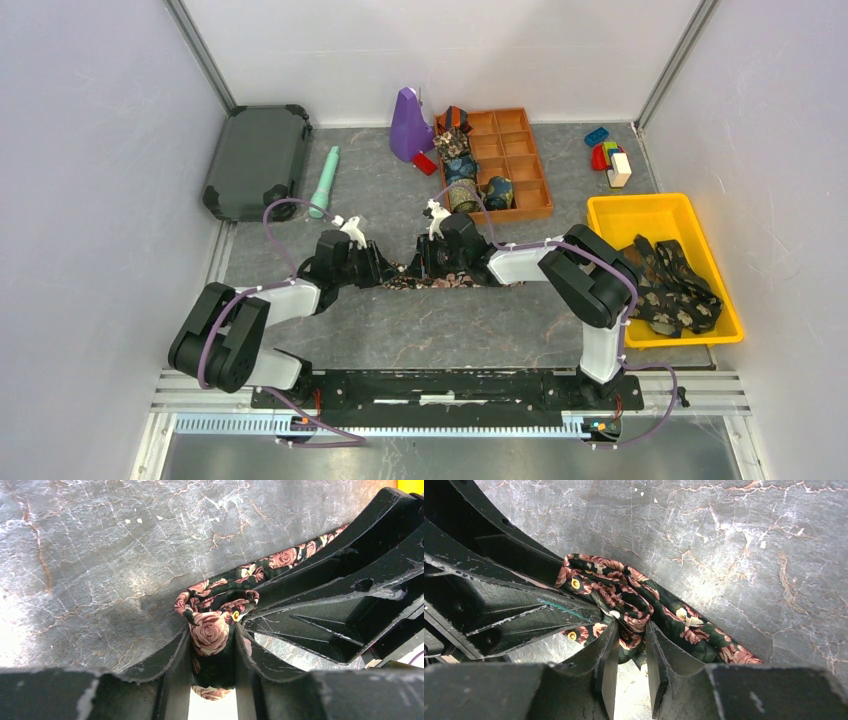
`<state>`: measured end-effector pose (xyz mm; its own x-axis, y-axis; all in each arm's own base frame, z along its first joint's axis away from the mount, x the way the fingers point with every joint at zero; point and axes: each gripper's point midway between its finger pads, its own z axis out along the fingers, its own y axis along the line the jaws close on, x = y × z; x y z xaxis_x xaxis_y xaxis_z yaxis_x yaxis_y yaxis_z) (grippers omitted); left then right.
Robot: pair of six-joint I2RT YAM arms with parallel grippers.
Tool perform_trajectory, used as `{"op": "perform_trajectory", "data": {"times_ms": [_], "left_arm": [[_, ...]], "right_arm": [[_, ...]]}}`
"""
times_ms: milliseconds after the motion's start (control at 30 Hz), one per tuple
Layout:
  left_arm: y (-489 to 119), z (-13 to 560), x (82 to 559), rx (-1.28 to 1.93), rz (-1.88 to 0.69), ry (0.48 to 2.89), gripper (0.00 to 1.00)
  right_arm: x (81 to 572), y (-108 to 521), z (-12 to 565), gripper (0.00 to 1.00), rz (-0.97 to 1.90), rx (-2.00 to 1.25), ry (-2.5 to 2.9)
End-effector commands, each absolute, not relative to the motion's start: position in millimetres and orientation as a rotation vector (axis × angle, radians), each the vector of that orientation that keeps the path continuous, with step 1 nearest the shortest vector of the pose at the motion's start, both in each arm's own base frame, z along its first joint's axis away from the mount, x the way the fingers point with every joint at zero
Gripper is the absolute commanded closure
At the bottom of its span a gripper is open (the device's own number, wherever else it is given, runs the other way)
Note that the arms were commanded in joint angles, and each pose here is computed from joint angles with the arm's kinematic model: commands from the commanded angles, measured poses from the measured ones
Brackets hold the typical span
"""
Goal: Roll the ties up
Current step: Roll the tie at the center of the board.
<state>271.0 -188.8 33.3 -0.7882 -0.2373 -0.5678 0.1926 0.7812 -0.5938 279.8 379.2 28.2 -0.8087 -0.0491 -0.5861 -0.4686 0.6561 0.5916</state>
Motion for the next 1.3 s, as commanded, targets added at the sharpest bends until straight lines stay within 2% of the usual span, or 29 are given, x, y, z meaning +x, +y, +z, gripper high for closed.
{"op": "perform_trajectory", "data": {"times_ms": [0,100,233,333,533,833,1267], "left_arm": [[-197,46,270,-0.035,-0.938,2.285,0.64],[-193,45,271,-0.043,-0.909,2.288,0.68],[-189,44,272,-0.032,-0.859,2.305,0.71],[-187,44,271,-0.016,-0.830,2.315,0.72],[-187,43,268,0.005,-0.800,2.340,0.72],[-188,45,263,0.025,-0.789,2.356,0.72],[-188,44,259,0.040,-0.761,2.384,0.73]], "right_arm": [[277,358,1,0.70,0.918,-0.413,2.430],[277,359,14,0.66,0.929,-0.420,2.408],[278,362,38,0.56,0.954,-0.448,2.363],[279,363,56,0.54,0.960,-0.476,2.332],[283,353,72,0.55,0.890,-0.493,2.292],[275,320,23,0.60,0.714,-0.497,2.389],[237,312,8,0.61,0.812,-0.345,2.444]]}}
